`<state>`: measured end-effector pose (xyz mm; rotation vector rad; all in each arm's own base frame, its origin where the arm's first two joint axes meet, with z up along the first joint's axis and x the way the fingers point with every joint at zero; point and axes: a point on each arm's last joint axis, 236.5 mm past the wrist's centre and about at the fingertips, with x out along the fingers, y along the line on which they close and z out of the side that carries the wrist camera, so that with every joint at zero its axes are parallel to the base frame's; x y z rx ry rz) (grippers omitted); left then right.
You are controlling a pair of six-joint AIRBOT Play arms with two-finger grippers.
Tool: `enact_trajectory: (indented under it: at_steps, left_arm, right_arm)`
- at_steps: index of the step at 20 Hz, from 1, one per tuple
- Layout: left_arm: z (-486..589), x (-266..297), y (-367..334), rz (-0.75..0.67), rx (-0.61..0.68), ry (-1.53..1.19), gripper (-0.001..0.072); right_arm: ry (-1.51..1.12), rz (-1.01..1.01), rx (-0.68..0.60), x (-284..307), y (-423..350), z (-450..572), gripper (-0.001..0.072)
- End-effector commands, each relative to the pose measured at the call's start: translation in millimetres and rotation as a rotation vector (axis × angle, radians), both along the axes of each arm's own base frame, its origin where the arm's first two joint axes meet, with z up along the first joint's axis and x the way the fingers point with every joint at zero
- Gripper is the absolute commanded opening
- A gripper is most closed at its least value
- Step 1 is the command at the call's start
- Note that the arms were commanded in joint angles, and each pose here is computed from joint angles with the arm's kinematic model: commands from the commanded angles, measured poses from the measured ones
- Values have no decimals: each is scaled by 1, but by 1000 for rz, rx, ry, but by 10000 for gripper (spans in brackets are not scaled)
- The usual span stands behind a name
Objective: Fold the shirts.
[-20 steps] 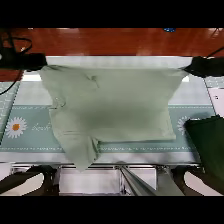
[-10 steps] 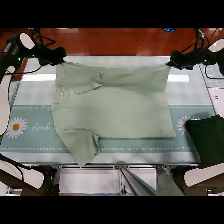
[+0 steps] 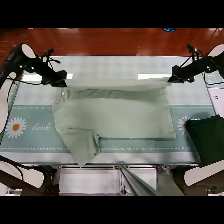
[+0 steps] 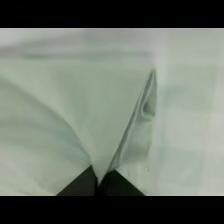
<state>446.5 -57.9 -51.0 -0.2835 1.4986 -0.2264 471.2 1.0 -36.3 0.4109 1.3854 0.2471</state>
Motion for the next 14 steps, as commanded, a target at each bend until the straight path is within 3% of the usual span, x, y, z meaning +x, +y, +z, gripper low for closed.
enact_trajectory:
  at_steps: [1, 10, 11, 12, 13, 14]
  left_arm:
    - [-16, -39, 3, -56, -14, 112, 20]
    - [-18, -49, 6, -76, -22, 149, 20]
    - [-18, -53, 6, -79, -23, 165, 27]
    - [-17, -57, 7, -80, -24, 187, 145]
    - [-16, -63, 6, -87, -26, 207, 406]
    - [-15, -69, 10, -79, -13, 238, 508]
  right_arm:
    - [104, 27, -8, -28, -2, -21, 22]
    - [216, 36, -49, -50, -4, -44, 22]
    - [221, 21, -50, -50, -5, -46, 80]
    - [233, -3, -46, -50, -4, -47, 302]
    - [246, -4, -41, -53, -3, -46, 412]
    - [257, -3, -41, -57, -5, -41, 412]
